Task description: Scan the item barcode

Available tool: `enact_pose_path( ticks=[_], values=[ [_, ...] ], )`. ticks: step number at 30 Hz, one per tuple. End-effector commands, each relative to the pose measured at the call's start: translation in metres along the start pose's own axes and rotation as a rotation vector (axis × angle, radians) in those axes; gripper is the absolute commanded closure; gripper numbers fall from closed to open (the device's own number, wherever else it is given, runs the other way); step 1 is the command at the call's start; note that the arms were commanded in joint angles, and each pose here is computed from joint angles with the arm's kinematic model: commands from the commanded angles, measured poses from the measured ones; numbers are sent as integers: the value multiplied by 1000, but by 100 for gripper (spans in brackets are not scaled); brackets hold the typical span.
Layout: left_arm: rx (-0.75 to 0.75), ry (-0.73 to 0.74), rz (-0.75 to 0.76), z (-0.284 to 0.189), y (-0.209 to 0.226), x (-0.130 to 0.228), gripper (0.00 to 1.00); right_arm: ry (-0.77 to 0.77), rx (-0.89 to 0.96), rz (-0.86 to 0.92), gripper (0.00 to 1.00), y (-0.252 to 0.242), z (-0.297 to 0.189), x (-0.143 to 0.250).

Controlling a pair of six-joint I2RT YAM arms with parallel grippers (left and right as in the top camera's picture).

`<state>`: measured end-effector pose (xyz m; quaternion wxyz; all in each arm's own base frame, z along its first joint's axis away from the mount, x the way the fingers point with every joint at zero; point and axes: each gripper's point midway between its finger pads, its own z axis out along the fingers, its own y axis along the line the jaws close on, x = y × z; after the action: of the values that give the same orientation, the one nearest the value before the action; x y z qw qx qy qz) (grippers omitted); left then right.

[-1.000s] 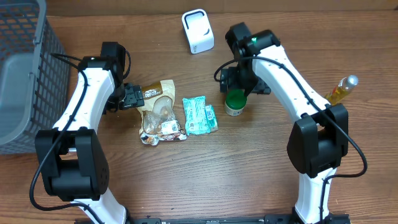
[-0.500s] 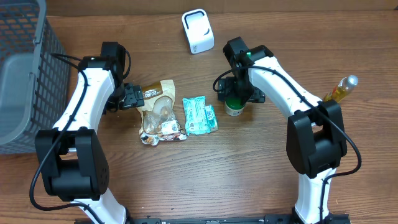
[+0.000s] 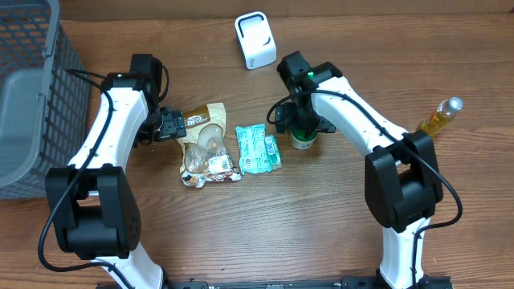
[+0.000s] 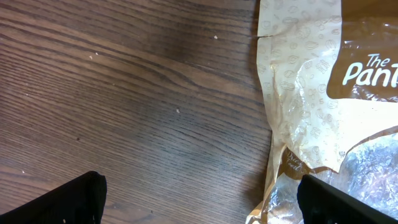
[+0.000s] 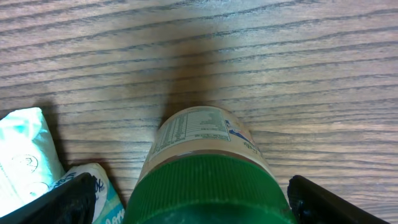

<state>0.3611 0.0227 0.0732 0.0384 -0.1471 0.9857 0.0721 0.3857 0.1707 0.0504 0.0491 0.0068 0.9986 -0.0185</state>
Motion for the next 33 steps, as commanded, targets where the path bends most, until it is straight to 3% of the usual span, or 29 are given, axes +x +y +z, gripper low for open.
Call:
enact_pose_path(
  ticks=[1,13,19,25,28,33],
  values=[
    [-7,-11,15,-1,1,-5,0,-28,32,0,5,-5,-2,-4],
    [-7,-10,15,-1,1,-5,0,-30,32,-1,6,-6,8,-2],
    [-7,-11,15,-1,1,-5,0,-23,35,-1,24,-6,8,0],
    [-7,-10,15,-1,1,-5,0,-9,42,-3,25,-8,8,3],
    [-7,-11,15,-1,1,-5,1,-17,38,0,35,-8,6,1],
    [-7,-10,15,-1,1,-5,0,-43,26,6,42,-6,-19,-11]
  ],
)
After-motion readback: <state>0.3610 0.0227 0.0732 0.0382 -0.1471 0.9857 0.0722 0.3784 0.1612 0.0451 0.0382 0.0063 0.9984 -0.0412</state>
